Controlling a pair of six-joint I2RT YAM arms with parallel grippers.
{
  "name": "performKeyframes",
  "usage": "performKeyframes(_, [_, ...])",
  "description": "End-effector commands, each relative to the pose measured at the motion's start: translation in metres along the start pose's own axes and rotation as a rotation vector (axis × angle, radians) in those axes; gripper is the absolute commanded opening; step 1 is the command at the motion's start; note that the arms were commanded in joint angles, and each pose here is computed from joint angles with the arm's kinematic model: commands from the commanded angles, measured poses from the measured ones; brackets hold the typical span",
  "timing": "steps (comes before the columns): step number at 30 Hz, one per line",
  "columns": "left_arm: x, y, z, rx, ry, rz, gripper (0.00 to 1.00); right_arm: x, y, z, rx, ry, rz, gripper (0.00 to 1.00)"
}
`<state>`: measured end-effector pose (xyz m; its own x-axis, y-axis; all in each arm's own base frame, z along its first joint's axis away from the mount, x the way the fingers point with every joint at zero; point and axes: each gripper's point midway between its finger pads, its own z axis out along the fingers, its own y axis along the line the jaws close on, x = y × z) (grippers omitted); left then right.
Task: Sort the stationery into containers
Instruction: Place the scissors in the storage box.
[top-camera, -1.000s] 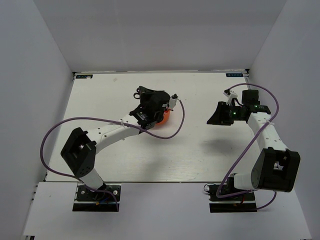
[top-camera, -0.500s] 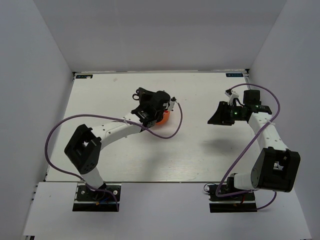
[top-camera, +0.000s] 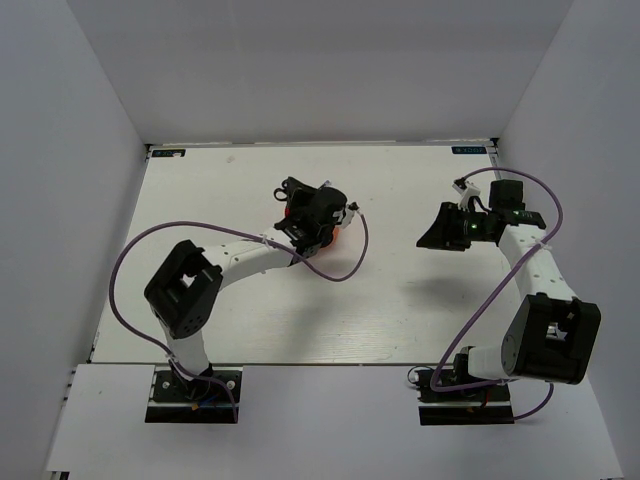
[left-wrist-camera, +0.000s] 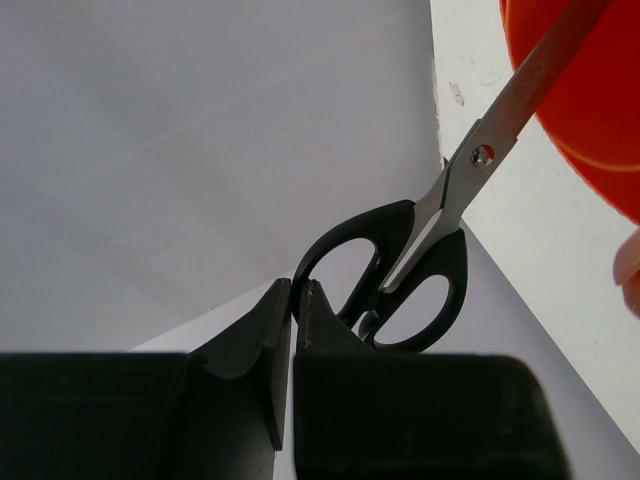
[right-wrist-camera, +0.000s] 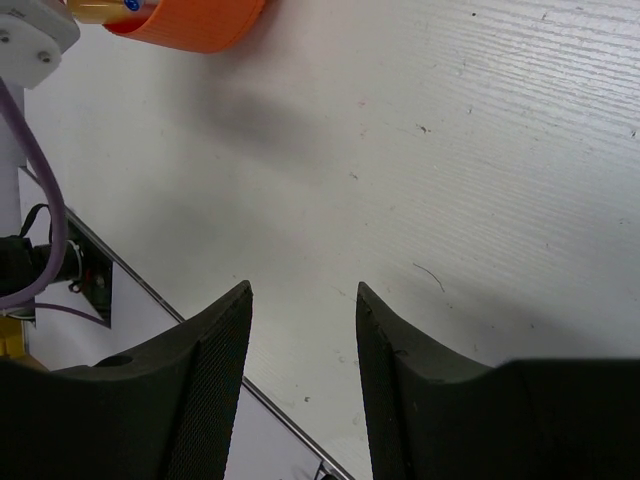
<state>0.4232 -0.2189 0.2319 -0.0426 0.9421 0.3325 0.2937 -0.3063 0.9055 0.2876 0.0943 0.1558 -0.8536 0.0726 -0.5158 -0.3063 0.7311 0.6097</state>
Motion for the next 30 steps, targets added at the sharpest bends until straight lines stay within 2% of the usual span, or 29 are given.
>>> performKeyframes(1, [-0.01,0.015,-0.004,-0.06,-0.024,-0.018,0.0,0.0,0.003,-0.001,-0.027,0.005,0.018,0.5])
performKeyframes(5, [-0.021,0.008,-0.004,-0.06,-0.041,0.002,0.03,-0.001,0.002,-0.001,-0.029,0.003,0.018,0.5])
performKeyframes(7, [-0.025,0.008,-0.003,-0.07,-0.043,0.009,0.09,-0.001,0.003,-0.001,-0.031,0.002,0.021,0.5])
performKeyframes(12, [-0.029,0.011,-0.005,-0.099,-0.052,-0.004,0.17,-0.001,0.002,-0.003,-0.033,-0.001,0.026,0.5])
performKeyframes(22, [-0.039,0.007,-0.012,-0.109,-0.068,0.001,0.25,-0.001,0.001,-0.002,-0.038,0.0,0.036,0.5])
performKeyframes(30, [-0.044,-0.006,-0.015,-0.094,-0.075,0.028,0.28,-0.001,0.001,-0.004,-0.042,-0.003,0.051,0.51])
